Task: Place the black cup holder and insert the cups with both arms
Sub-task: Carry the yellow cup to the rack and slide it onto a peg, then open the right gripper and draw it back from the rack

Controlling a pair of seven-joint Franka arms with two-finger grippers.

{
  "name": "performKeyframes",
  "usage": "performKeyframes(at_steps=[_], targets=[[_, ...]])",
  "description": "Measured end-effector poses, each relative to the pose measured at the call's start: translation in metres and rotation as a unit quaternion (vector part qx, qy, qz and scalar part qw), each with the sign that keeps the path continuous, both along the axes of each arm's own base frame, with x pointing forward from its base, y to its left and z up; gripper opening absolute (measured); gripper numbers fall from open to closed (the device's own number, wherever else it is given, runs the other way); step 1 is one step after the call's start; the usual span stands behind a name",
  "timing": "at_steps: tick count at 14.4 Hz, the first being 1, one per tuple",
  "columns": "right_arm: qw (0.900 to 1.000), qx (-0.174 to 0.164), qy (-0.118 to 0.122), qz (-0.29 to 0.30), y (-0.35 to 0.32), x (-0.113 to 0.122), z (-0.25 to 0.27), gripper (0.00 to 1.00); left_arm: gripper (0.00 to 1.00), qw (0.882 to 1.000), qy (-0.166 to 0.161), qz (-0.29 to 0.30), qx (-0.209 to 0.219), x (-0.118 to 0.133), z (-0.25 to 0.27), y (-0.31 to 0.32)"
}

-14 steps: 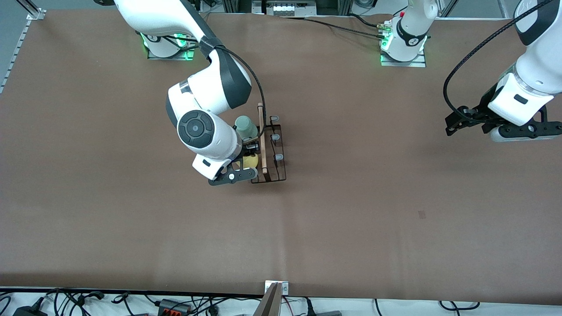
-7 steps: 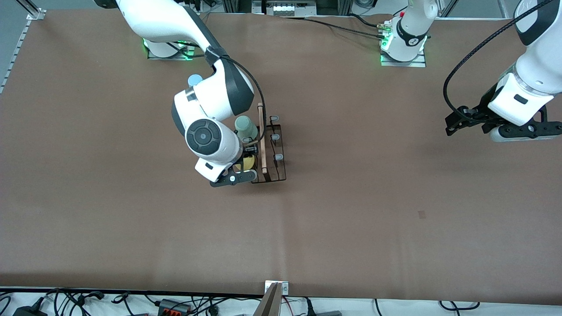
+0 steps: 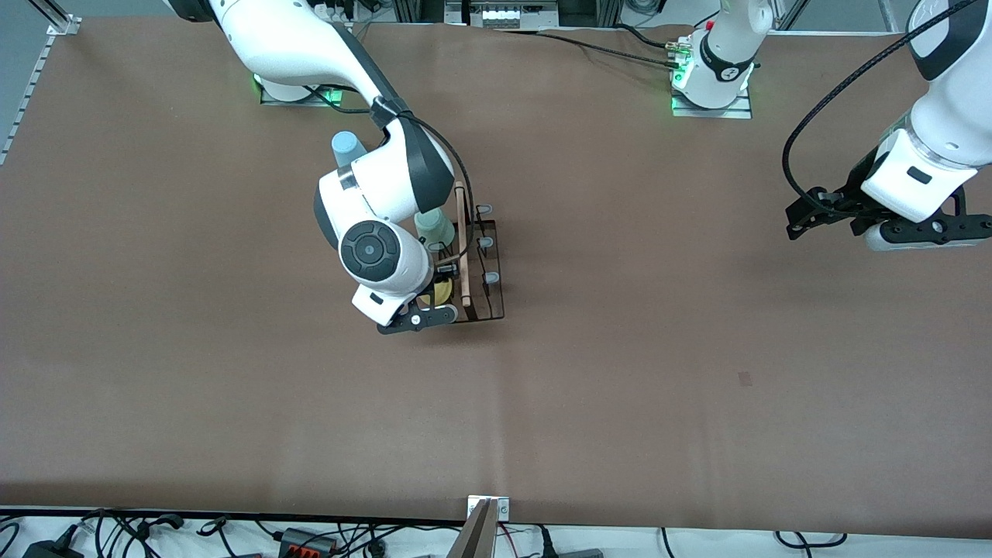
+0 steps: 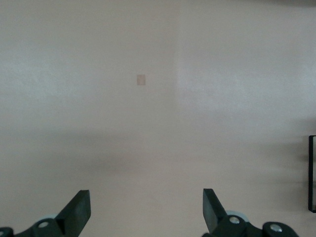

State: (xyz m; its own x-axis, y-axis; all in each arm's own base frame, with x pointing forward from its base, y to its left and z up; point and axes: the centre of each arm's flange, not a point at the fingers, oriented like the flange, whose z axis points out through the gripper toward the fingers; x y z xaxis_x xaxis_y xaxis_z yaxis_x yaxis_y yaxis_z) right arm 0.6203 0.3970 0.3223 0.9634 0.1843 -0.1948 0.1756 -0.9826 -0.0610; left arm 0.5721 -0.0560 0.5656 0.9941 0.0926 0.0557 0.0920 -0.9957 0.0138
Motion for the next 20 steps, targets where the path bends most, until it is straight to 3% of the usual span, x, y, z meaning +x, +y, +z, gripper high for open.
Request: performKeyframes(at_steps=[3,4,7,10,15,20], targets=[[1.000,-0.001,0.000,0.001,0.003,-0.001,-0.008,0.67,1.00,1.000,0.000,0.000,0.000,0.000,0.000,0.000],[1.000,-0.002,-0.001,-0.001,0.005,-0.001,-0.010,0.71,1.00,1.000,0.000,0.000,0.000,0.000,0.000,0.000],[1.000,0.001,-0.014,-0.021,0.011,-0.001,-0.004,0.99,1.00,1.000,0.000,0.000,0.000,0.000,0.000,0.000],[0.998,0.010,-0.039,-0.041,0.001,0.008,0.035,1.00,1.00,1.000,0.000,0.000,0.000,0.000,0.000,0.000],[0.992,0.015,-0.088,-0.094,-0.080,0.026,0.159,1.00,1.00,1.000,0.000,0.000,0.000,0.000,0.000,0.000],[0.989,-0.019,-0.101,-0.104,-0.178,0.045,0.198,1.00,1.00,1.000,0.000,0.000,0.000,0.000,0.000,0.000]])
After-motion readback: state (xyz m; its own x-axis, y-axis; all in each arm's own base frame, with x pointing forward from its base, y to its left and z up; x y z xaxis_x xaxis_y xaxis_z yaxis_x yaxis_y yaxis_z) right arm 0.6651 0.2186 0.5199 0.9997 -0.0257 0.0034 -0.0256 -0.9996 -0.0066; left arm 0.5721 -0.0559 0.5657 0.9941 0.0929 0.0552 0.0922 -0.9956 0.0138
